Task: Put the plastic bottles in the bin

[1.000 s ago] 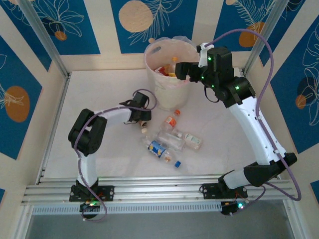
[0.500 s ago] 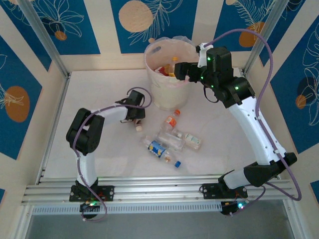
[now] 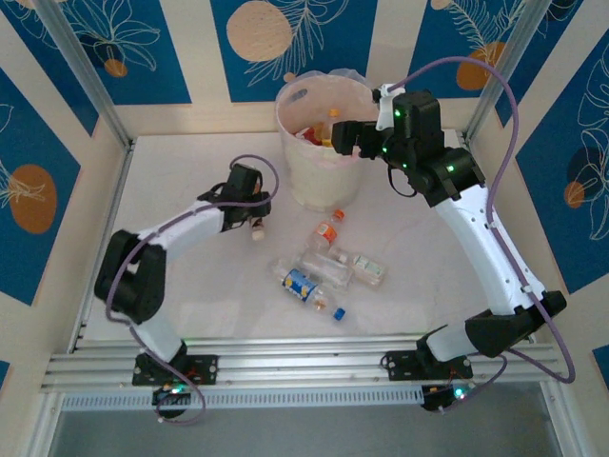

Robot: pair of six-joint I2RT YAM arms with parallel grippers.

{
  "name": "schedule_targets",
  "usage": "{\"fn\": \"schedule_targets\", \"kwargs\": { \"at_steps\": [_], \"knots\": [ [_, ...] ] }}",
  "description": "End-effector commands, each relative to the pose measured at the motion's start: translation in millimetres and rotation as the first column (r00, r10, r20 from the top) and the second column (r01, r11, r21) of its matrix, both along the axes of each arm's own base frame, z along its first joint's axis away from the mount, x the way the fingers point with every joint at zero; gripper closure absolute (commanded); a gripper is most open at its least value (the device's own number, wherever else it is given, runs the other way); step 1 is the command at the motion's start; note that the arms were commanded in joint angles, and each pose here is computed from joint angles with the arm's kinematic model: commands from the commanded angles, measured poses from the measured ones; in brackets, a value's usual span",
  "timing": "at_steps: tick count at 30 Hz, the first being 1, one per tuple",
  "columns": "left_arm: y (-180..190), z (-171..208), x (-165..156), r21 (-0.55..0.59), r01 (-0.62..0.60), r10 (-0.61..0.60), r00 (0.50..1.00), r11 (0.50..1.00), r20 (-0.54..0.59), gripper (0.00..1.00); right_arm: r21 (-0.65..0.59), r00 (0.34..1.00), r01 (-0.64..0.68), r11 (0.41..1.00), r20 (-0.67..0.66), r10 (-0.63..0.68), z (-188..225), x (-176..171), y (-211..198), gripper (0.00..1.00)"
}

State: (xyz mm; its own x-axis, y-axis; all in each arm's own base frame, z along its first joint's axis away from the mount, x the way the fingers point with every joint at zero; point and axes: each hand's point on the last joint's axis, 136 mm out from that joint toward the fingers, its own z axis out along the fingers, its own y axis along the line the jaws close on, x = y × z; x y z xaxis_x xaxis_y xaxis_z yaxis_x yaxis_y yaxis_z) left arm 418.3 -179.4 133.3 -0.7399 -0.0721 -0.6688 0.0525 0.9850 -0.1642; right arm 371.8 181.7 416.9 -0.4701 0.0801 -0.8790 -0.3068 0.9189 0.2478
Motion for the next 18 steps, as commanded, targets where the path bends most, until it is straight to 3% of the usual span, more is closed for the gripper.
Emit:
{"fn": "schedule_targets", "kwargs": {
  "at_steps": [1,8,18],
  "knots": [
    [-5.3,41.2,-2.2,-0.038,0.083,-0.078,0.989,0.996,0.122,0.43,0.056,0.999,-0.050,0.997,0.011,0.049,7.6,-7.6,10.8,0.01],
    [-27.1,113.8,-19.6,-0.113,0.276,-0.220,0.907,0.954,0.359,0.43,0.113,0.989,-0.140,0.984,-0.038,0.146,-0.4,-11.8,31.0,0.01],
    [-60.7,183.2,-55.5,-0.112,0.543,-0.380,0.706,0.832,0.597,0.43,0.245,0.919,-0.334,0.910,-0.127,0.372,-16.8,-17.4,78.0,0.01]
  ]
}}
